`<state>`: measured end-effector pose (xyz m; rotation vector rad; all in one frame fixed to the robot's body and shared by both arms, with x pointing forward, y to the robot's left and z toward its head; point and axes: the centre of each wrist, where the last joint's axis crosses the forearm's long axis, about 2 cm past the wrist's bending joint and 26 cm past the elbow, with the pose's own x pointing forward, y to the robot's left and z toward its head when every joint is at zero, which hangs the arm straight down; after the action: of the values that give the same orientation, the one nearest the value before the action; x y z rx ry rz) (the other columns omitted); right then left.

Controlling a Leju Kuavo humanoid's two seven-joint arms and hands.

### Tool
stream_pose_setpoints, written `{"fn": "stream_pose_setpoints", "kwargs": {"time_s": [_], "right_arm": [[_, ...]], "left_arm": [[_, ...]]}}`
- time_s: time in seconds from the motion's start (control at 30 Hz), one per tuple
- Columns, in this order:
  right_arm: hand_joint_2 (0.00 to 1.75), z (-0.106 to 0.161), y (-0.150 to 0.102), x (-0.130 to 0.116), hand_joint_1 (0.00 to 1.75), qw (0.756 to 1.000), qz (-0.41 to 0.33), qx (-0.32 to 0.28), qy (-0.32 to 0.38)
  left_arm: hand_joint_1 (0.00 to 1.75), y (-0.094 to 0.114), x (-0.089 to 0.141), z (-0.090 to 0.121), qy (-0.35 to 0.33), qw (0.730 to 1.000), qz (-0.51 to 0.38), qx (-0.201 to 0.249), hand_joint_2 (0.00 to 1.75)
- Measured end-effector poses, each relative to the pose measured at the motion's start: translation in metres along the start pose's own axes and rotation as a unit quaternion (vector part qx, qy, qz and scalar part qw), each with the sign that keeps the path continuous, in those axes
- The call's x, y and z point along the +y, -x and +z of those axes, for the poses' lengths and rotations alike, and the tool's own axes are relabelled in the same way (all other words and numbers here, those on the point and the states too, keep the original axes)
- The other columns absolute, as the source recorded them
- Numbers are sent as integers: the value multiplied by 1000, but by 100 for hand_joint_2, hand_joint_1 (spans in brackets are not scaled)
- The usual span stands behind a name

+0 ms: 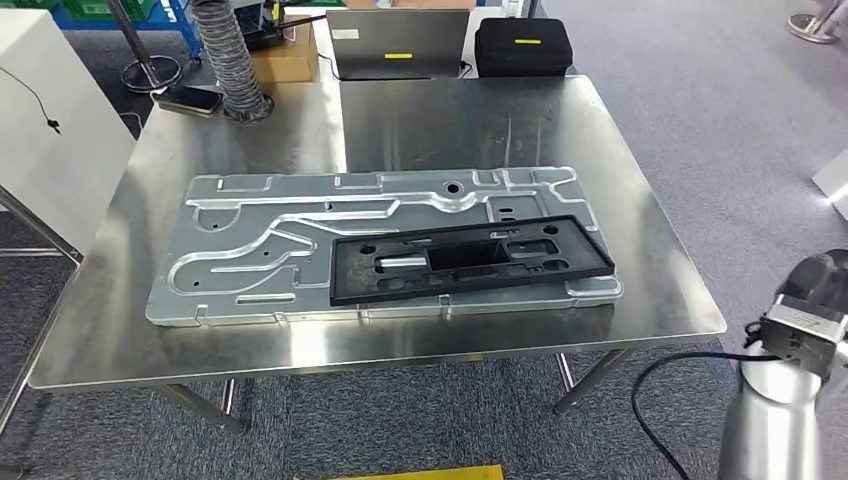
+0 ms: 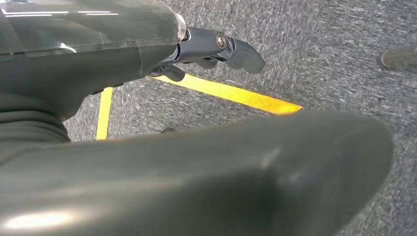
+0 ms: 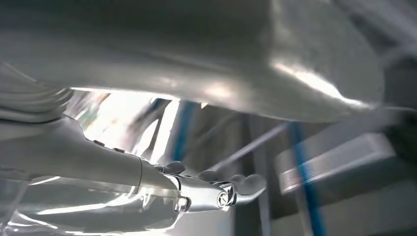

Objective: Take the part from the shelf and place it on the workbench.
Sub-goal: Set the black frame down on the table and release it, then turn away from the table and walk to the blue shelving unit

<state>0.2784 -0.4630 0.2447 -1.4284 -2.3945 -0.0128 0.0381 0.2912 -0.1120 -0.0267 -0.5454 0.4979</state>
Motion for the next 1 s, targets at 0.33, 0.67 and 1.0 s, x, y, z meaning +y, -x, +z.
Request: {"fn": "stream_pose_setpoints", "kwargs": {"time_s": [0.33, 0.67, 1.0], "right_arm": [[0, 153, 61, -118, 0, 941, 220, 245, -81], [0, 302, 35, -159, 0, 789, 311, 477, -230], [0, 389, -36, -142, 0, 570, 317, 686, -322]], "left_arm": [[0, 3, -2, 1, 3, 1000, 2, 15, 0], [0, 6, -3, 3, 12, 1000, 0, 15, 0], [0, 10, -15, 3, 35, 999, -22, 28, 0]]}}
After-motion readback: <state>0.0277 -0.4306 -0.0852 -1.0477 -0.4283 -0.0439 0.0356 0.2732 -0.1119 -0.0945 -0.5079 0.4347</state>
